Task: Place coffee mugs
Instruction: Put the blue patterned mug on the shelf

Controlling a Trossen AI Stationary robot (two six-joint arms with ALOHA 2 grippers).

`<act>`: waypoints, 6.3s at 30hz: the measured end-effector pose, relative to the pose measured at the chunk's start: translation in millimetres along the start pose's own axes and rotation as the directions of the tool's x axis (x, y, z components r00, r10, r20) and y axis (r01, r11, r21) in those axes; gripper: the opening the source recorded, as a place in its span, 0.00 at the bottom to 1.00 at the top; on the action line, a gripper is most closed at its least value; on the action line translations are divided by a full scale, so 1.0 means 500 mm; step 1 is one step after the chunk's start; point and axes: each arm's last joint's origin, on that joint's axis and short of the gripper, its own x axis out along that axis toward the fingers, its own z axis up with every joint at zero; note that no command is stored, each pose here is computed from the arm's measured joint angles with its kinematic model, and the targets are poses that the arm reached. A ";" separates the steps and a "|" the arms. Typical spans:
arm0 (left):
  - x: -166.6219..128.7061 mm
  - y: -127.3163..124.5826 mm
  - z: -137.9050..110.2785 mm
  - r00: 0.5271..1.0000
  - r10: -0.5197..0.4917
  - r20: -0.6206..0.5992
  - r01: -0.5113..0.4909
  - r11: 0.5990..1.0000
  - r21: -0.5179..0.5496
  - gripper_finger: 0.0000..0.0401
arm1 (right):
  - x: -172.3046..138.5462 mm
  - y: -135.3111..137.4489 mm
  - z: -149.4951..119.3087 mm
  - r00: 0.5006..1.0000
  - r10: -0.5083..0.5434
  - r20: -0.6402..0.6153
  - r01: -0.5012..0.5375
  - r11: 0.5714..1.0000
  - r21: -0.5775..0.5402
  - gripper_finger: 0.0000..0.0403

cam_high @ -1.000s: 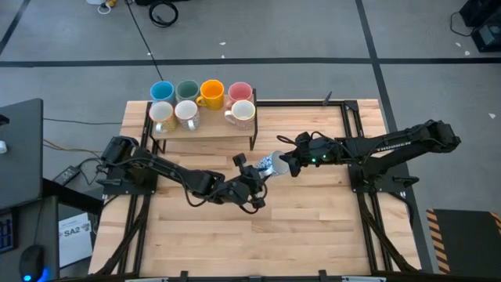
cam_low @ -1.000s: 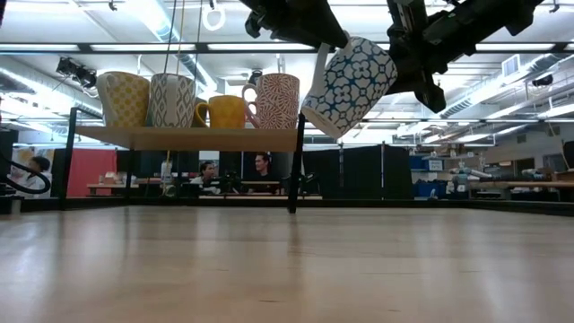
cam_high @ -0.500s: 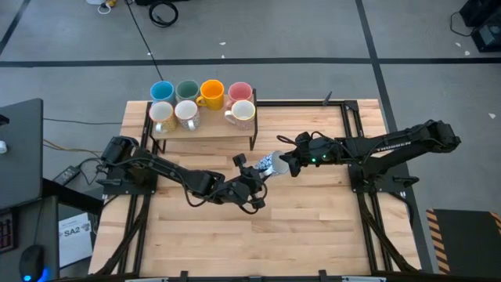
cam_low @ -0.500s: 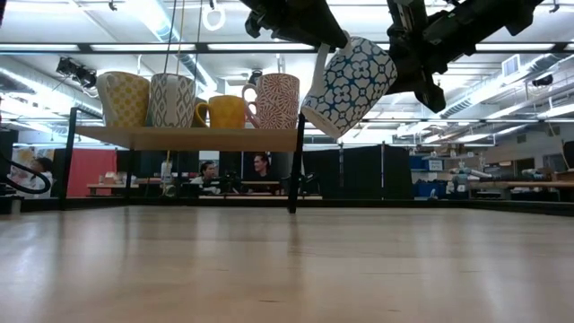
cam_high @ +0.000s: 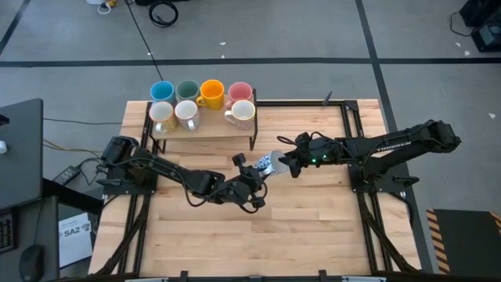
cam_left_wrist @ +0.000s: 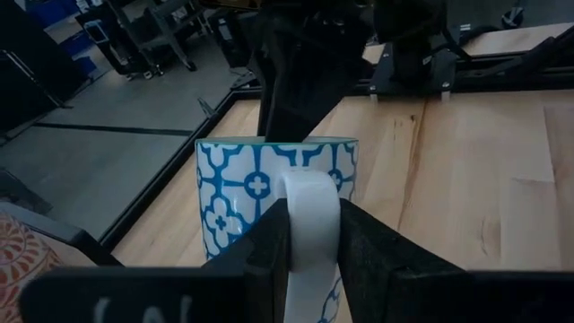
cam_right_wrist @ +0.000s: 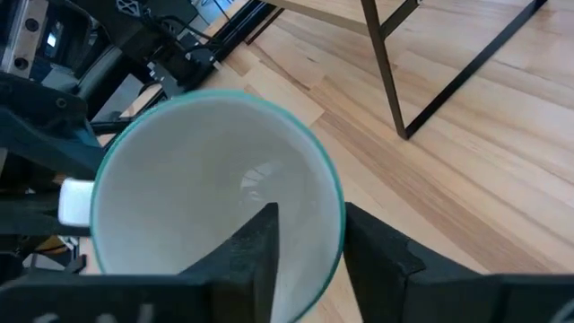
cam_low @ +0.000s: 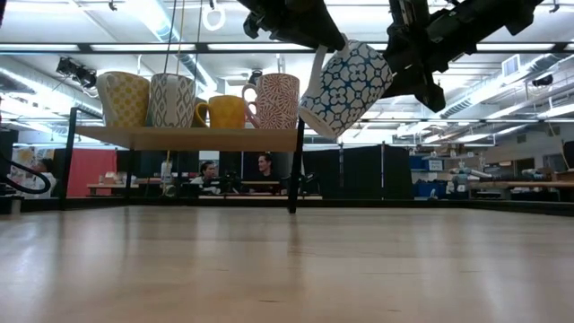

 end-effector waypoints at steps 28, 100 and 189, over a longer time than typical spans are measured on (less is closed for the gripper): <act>-0.038 -0.019 0.000 0.977 0.209 0.041 -0.207 0.977 -0.044 0.20 | -0.061 0.004 0.039 0.989 0.116 0.093 -0.104 0.986 -0.128 0.40; -0.052 -0.058 0.001 0.937 -0.348 0.010 0.348 0.937 0.032 0.20 | 0.001 0.044 -0.042 0.919 0.293 -0.265 -0.395 0.705 -0.590 0.40; -0.012 -0.024 0.001 0.936 -0.350 -0.021 0.350 0.937 -0.021 0.20 | 0.073 0.029 -0.095 0.899 0.194 -0.393 -0.166 0.981 0.104 0.14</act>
